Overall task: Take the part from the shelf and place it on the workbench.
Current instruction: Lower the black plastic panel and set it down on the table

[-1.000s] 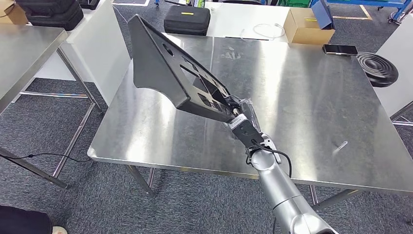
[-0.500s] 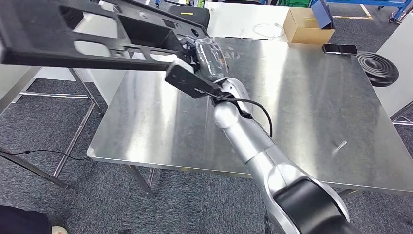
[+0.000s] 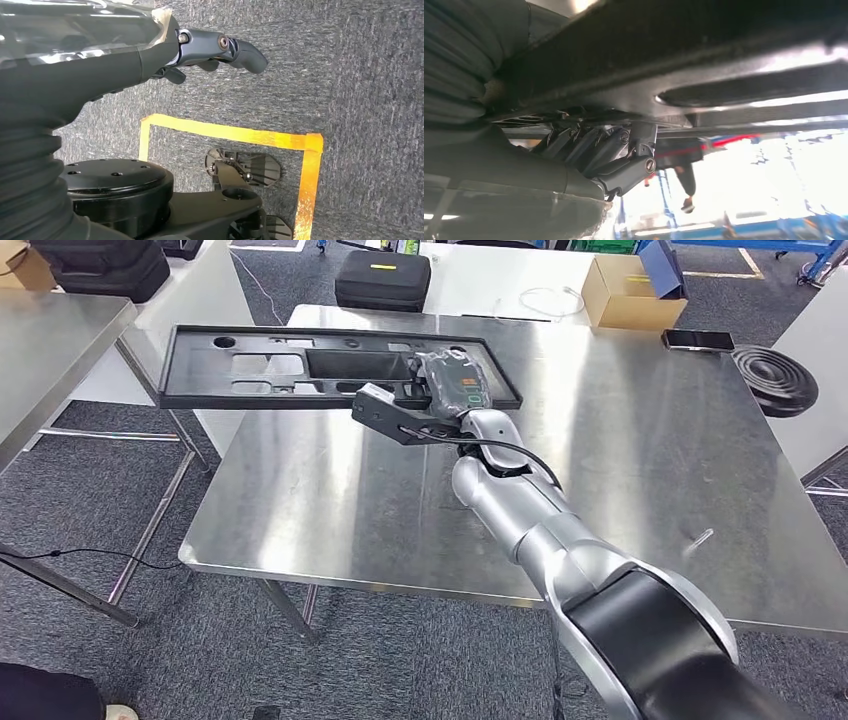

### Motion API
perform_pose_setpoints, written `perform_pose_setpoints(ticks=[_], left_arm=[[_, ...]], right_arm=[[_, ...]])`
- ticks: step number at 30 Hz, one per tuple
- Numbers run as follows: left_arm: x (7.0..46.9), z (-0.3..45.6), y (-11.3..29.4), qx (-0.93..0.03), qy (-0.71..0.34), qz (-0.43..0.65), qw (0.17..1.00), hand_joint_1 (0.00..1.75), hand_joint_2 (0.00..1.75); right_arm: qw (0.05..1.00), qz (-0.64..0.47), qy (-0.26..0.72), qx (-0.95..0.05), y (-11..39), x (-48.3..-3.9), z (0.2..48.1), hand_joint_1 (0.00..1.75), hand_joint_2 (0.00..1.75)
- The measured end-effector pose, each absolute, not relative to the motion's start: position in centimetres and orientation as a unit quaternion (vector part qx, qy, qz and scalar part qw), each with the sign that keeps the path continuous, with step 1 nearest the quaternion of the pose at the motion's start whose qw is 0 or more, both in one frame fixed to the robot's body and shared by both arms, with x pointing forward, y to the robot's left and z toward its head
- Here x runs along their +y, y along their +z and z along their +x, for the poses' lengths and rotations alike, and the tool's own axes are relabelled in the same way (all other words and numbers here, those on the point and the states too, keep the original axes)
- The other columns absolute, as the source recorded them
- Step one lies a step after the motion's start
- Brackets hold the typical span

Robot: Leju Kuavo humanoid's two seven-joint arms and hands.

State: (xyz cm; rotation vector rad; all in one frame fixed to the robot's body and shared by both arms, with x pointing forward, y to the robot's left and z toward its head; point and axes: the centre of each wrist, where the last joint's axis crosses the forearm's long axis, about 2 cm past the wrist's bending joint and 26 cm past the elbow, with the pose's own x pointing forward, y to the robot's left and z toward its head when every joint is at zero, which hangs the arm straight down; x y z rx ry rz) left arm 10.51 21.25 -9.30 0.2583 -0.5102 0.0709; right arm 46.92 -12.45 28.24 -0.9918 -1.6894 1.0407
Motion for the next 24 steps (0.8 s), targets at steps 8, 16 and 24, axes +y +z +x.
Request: perform_pose_setpoints(ticks=[8,16,24], left_arm=[[21.2,10.4,-9.3,-0.254,0.032,0.125,0.959,0.00,1.75],[21.2,9.7,-9.5,-0.249,0.027,0.125,0.960,0.00,1.75],[21.2,9.7,-9.5,-0.258,0.012,0.136,0.956,0.00,1.75]], right_arm=[[0.466,-0.455,0.416,-0.635,26.3,-17.0,47.8,1.75,1.75],[0.484,-0.498,0.372,-0.616,25.3,-22.7,48.5,1.75,1.75],[0.503,-0.519,0.346,-0.598,24.1,-28.0,48.5,1.75,1.75]])
